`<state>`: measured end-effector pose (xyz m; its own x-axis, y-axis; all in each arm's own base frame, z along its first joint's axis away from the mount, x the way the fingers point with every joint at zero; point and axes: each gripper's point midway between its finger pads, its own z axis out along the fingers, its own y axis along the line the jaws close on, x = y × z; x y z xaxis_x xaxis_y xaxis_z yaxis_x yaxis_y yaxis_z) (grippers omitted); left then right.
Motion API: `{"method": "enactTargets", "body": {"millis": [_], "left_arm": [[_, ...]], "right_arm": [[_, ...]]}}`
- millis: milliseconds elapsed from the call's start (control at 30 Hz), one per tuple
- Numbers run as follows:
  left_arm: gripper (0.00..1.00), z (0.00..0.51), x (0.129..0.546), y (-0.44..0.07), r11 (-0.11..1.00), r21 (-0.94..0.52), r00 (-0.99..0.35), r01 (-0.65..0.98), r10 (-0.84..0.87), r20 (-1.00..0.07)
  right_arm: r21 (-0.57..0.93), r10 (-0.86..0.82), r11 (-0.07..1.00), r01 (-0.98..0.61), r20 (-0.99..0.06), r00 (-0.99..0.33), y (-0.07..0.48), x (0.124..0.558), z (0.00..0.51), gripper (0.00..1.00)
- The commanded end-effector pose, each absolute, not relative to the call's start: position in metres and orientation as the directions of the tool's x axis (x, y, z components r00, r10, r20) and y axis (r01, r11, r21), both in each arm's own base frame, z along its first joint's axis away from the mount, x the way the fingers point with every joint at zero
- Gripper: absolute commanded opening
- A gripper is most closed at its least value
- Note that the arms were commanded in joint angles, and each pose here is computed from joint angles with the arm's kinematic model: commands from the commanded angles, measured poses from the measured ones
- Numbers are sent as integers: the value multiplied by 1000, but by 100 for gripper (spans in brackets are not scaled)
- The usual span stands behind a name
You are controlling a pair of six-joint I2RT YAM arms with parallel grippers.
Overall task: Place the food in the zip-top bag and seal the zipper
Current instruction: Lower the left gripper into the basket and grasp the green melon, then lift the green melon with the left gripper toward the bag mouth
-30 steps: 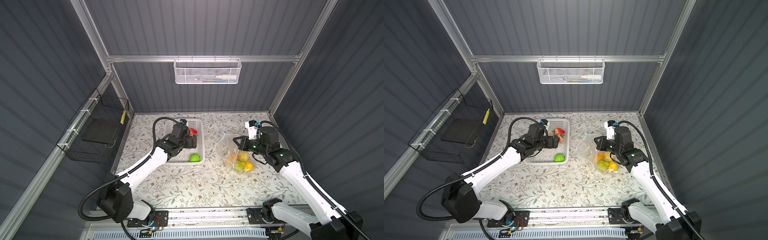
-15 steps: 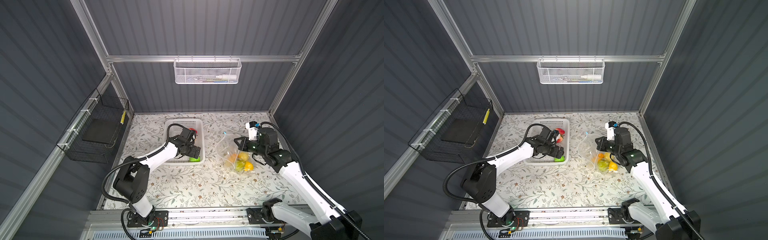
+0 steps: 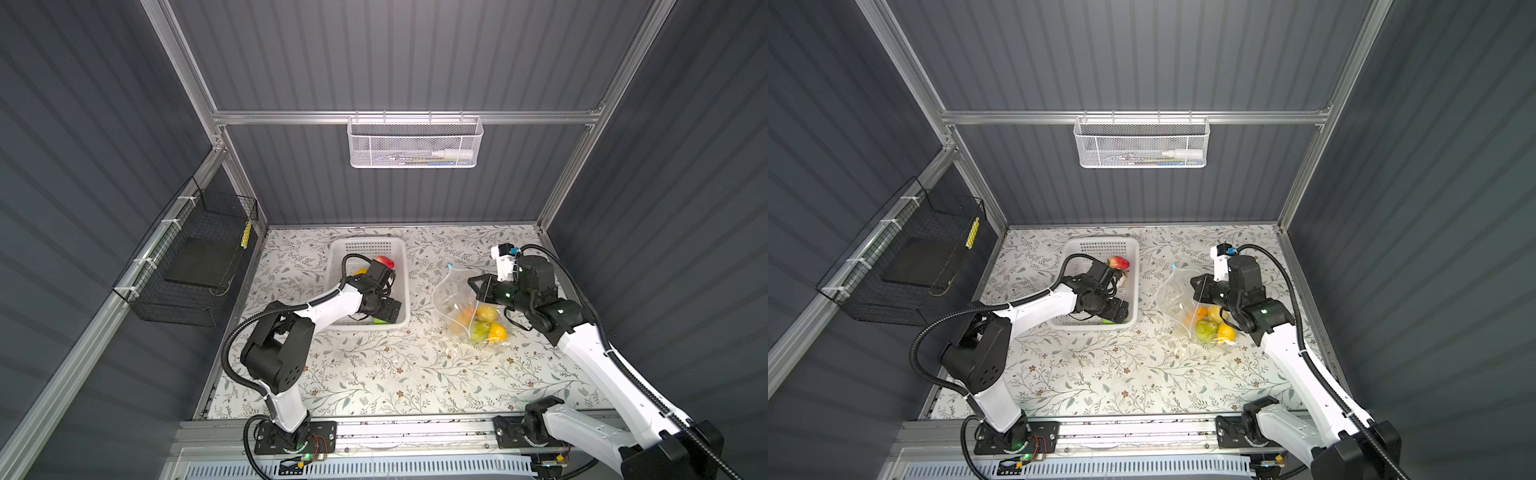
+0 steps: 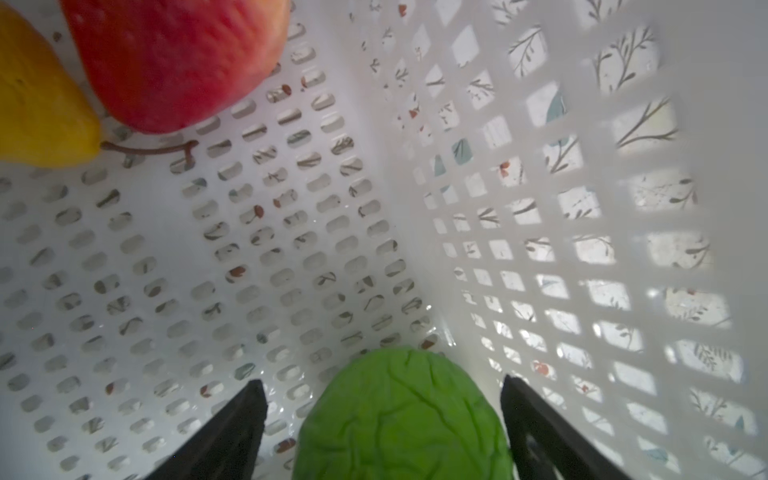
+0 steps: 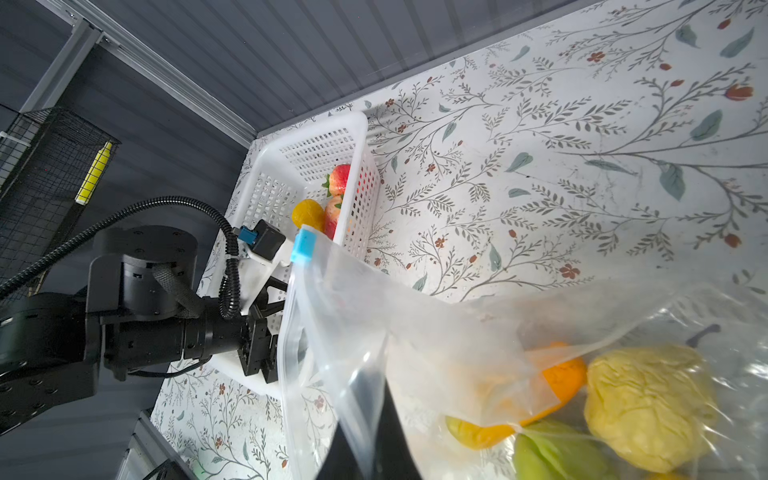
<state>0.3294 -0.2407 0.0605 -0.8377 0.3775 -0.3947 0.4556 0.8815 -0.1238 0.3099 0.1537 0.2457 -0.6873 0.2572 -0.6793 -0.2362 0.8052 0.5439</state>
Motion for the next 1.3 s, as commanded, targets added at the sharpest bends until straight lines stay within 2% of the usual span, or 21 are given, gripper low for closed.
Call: {"method": "enactTargets", "body": {"millis": [0, 400, 733, 933, 1133, 1267], "left_arm": [[89, 56, 332, -233, 894, -100, -848, 437, 373, -376], [93, 45, 310, -223, 892, -104, -873, 441, 399, -280], [91, 33, 310, -222, 895, -92, -882, 437, 406, -239], [80, 36, 311, -221, 898, -89, -881, 430, 396, -258], [62, 65, 325, -221, 913, -74, -862, 401, 349, -368], [59, 90, 334, -222, 921, -79, -839, 382, 310, -447]], "right_arm": [[543, 261, 810, -222, -672, -693, 152, 311, 241, 0], [548, 259, 804, -233, -674, -692, 155, 312, 244, 0], [539, 260, 809, -234, -685, -680, 153, 313, 249, 0], [542, 265, 808, -230, -683, -680, 153, 314, 249, 0], [542, 263, 808, -231, -683, -682, 153, 314, 249, 0], [541, 264, 808, -231, -685, -679, 153, 314, 250, 0]]}}
